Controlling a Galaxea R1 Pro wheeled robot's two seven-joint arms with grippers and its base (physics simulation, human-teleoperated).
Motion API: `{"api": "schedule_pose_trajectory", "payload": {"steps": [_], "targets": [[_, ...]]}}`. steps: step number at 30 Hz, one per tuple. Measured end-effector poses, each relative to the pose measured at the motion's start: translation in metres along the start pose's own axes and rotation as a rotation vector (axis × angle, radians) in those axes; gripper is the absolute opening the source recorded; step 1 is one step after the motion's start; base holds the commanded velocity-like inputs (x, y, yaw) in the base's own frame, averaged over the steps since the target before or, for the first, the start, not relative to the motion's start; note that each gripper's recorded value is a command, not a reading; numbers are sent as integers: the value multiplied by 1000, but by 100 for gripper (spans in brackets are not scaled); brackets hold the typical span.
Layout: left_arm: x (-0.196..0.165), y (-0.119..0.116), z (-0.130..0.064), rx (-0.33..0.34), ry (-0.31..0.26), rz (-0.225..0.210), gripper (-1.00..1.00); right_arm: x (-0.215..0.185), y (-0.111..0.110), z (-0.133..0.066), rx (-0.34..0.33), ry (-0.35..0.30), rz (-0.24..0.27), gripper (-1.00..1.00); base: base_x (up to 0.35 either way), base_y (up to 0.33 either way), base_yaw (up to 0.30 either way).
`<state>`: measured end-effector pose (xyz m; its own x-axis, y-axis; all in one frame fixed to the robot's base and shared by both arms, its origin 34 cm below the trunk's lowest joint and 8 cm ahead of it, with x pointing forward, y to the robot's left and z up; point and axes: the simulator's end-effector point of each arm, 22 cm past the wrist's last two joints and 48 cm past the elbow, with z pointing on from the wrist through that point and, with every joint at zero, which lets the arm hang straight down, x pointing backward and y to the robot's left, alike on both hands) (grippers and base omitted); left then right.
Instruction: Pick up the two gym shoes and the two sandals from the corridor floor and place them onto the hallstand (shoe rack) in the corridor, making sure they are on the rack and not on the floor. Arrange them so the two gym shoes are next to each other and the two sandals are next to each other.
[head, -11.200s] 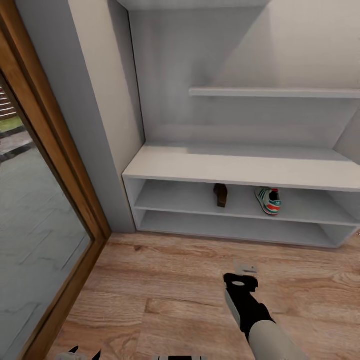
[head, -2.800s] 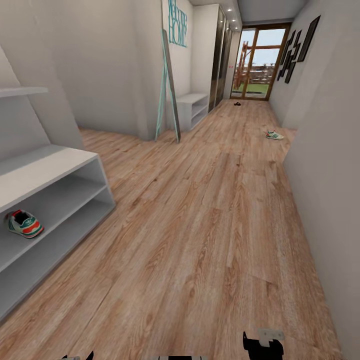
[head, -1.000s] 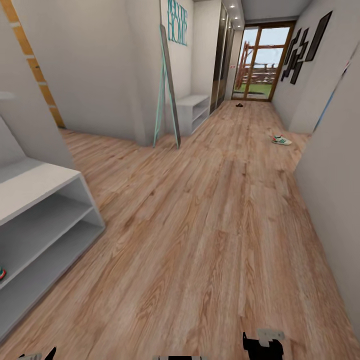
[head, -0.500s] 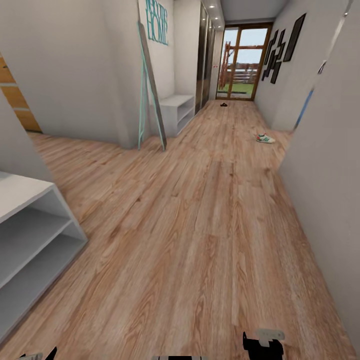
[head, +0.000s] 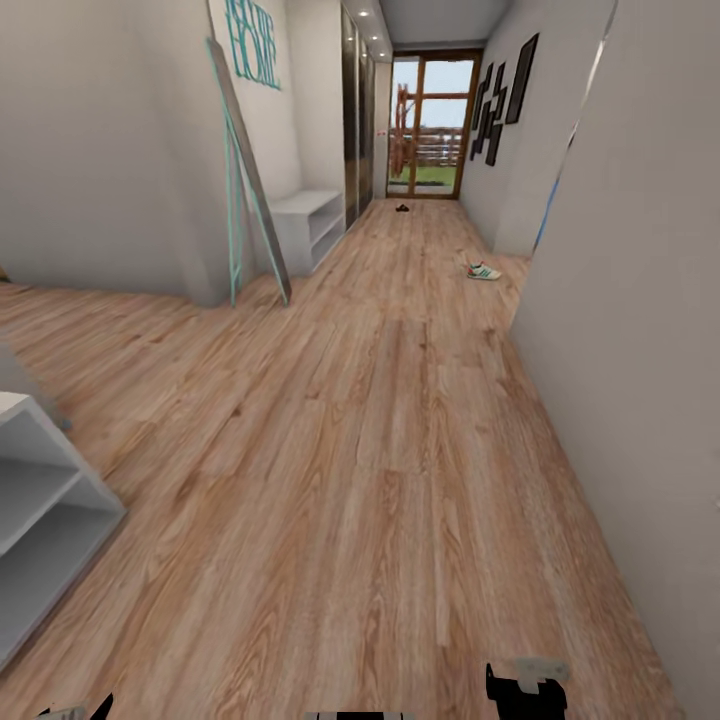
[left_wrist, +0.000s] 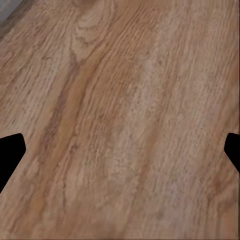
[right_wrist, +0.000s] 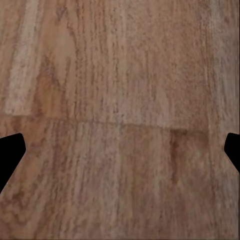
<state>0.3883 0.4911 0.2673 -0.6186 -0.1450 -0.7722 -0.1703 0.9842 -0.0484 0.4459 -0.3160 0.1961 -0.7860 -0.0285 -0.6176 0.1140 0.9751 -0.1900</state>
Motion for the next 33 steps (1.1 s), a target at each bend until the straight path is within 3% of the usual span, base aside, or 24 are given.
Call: {"api": "schedule_pose_trajectory", "payload": {"steps": [11, 33], "targets": [[0, 1, 0, -2, -1, -1, 100, 0, 0, 0, 0, 0, 0, 100, 317, 0, -182], [4, -4, 0, 3, 7, -7, 100, 0, 2, 0, -9, -1, -6, 100, 336, 0, -10]]}}
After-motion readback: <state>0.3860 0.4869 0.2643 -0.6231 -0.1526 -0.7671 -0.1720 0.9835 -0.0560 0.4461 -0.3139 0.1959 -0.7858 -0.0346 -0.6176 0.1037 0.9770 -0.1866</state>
